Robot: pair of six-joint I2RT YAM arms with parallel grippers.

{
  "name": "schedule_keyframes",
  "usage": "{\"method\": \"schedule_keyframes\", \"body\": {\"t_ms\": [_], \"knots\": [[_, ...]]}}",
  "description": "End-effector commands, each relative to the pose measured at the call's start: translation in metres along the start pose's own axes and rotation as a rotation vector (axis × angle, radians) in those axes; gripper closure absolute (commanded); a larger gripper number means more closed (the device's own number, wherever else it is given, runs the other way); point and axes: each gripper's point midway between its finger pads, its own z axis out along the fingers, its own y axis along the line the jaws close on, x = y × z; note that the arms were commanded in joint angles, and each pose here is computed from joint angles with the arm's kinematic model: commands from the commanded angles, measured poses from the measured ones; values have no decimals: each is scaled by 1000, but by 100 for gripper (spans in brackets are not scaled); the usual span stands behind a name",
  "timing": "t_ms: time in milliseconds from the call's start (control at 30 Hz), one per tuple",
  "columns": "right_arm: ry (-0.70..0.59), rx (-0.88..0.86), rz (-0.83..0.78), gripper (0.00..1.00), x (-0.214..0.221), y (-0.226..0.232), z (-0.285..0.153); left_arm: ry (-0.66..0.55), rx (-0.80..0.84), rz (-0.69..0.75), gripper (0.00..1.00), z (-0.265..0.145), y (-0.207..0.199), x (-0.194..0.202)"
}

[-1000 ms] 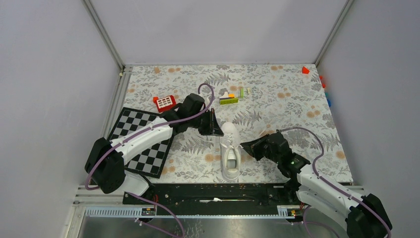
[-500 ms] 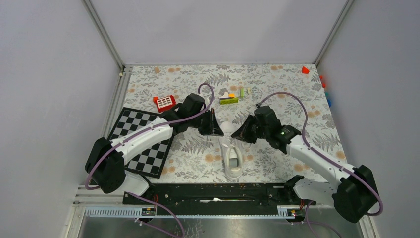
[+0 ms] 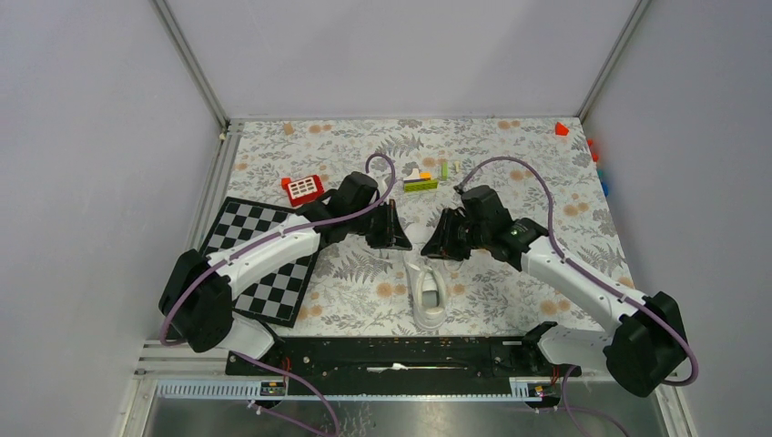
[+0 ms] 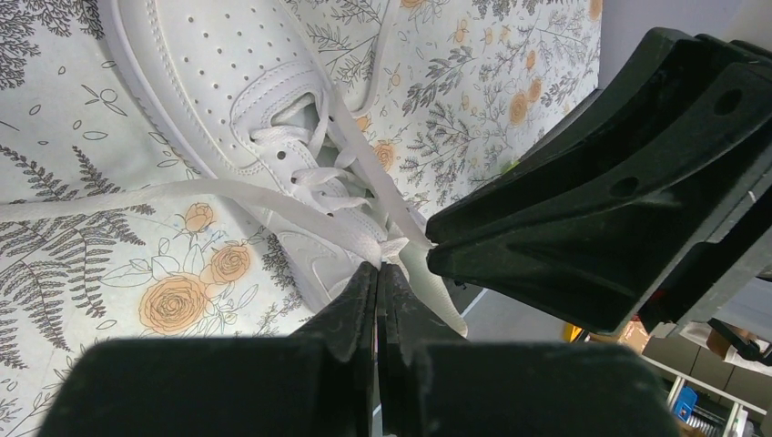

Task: Tie the shoes
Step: Cross the shoelace with the shoelace.

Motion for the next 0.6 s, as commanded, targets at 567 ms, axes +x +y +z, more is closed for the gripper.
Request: {"method": "schedule_keyframes", "body": {"t_ms": [567], "knots": [[35, 3, -60, 78, -14, 11, 15, -61, 47, 40, 100, -8, -19, -16]]}}
